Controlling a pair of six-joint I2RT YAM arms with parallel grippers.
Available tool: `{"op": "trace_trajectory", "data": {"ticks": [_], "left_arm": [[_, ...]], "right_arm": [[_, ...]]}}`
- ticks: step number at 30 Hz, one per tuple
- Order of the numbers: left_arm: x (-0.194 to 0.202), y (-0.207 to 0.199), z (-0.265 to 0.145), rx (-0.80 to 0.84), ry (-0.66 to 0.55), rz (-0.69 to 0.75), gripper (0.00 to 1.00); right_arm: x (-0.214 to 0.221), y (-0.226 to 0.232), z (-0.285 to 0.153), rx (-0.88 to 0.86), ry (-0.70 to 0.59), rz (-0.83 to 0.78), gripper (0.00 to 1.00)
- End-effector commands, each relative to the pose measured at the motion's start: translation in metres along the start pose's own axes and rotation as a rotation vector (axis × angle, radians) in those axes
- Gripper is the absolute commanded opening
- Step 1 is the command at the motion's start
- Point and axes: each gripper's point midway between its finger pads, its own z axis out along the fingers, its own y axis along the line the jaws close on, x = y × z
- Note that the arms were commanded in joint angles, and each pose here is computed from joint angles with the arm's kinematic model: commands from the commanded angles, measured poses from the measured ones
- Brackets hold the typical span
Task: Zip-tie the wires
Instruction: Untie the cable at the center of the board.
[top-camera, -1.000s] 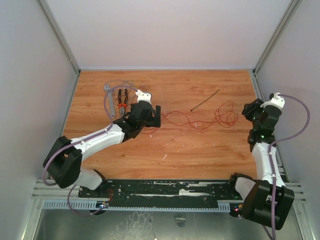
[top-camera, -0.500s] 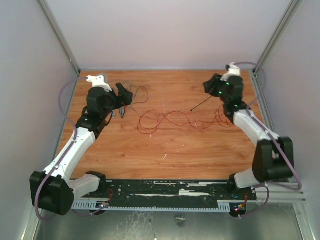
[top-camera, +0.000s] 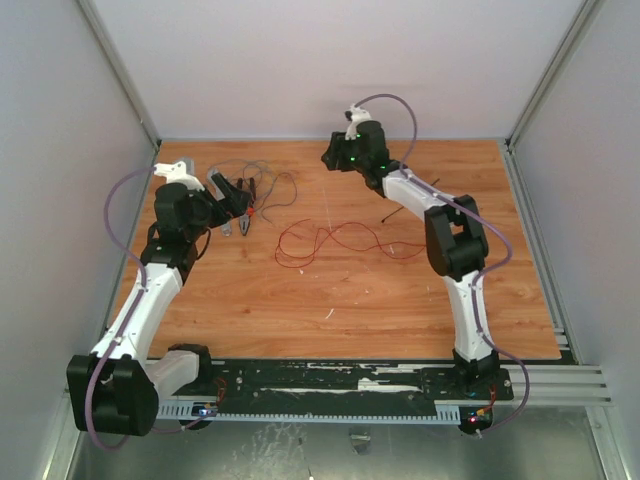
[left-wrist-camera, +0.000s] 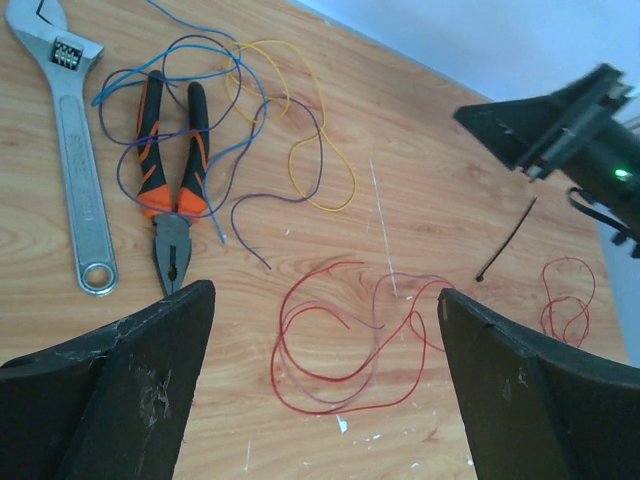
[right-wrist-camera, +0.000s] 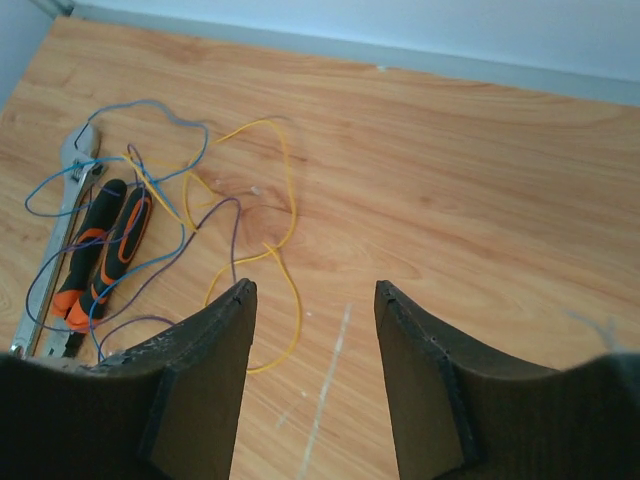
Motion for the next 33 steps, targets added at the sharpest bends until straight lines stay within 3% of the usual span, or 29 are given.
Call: {"op": "trace_trajectory", "data": {"ticks": [1, 11, 27, 30, 33], "left_arm": [[-0.008, -0.008, -0.007, 0.048, -0.027, -0.004, 0.98], [0.001, -0.004, -0.009, 0.051, -0.009, -0.009, 0.98], [0.004, -0.002, -0.009, 0.052, -0.002, -0.005, 0.98], [0.003, -0.003, -0.009, 0.056, -0.003, -0.004, 0.98], [0.004, -0.003, -0.008, 0.055, 0.0, -0.005, 0.98]], "right_arm": [[0.022, 0.029, 0.026, -0.062, 0.073, -0.054, 0.51], [0.076, 0.07, 0.076, -0.149, 0.152, -0.113, 0.46], [0.126, 0.077, 0.096, -0.149, 0.208, -0.125, 0.41], [0.128, 0.076, 0.097, -0.148, 0.213, -0.132, 0.33], [0.119, 0.079, 0.095, -0.144, 0.201, -0.148, 0.19]]}}
